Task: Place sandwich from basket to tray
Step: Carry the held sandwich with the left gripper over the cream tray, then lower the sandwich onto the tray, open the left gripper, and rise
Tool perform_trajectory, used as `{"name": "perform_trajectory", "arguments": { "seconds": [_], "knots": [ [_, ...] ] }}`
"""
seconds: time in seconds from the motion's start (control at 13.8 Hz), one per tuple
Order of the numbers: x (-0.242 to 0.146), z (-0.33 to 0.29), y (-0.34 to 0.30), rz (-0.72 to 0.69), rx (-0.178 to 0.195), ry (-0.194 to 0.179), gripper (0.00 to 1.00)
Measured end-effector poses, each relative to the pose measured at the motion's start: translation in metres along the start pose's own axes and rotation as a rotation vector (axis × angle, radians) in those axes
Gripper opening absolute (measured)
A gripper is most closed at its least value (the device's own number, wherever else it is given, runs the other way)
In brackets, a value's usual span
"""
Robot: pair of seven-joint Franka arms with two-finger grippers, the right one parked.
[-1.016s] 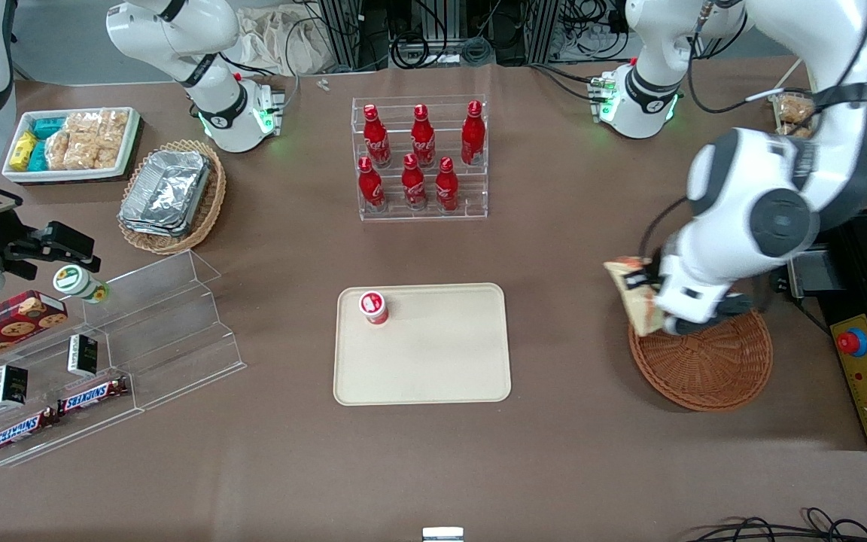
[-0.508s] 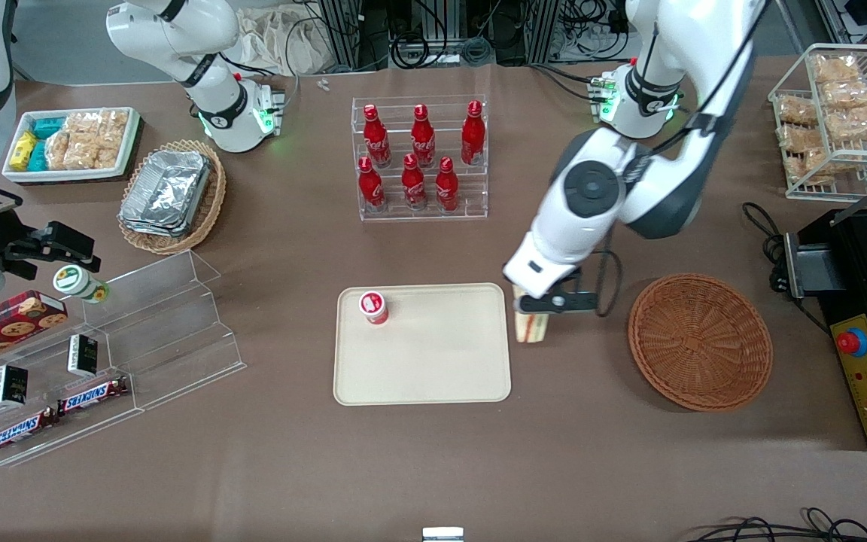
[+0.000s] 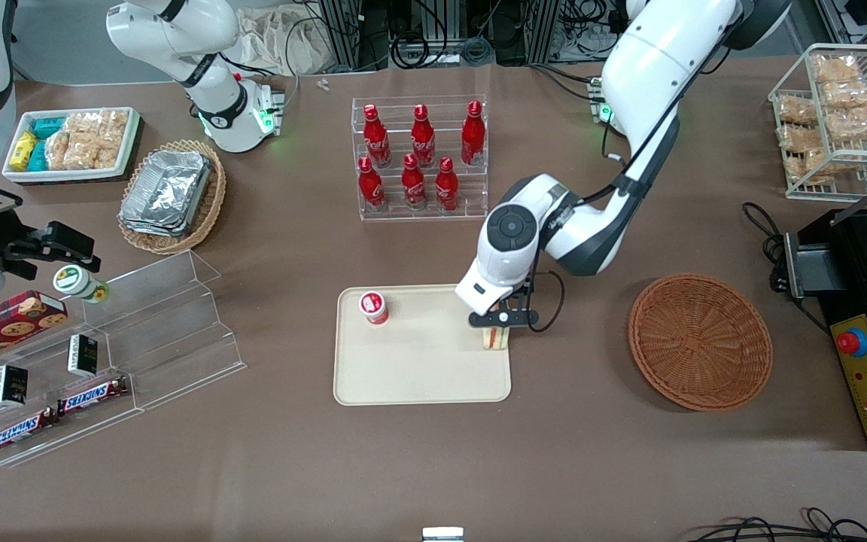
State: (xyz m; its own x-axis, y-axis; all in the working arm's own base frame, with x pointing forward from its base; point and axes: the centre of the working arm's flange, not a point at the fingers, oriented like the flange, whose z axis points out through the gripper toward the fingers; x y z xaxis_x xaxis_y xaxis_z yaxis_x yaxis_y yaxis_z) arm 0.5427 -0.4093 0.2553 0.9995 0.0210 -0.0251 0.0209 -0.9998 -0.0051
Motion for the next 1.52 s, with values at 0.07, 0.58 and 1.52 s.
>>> {"name": "perform_trajectory", "arguments": {
  "seconds": [0.07, 0.58, 1.52],
  "knots": [
    [0.002, 0.005, 0.0, 0.005, 0.003, 0.006, 0.19],
    [0.004, 0.015, 0.006, 0.025, -0.015, 0.037, 0.45],
    [0.002, -0.223, -0.088, -0.057, 0.059, -0.045, 1.0]
  ]
}}
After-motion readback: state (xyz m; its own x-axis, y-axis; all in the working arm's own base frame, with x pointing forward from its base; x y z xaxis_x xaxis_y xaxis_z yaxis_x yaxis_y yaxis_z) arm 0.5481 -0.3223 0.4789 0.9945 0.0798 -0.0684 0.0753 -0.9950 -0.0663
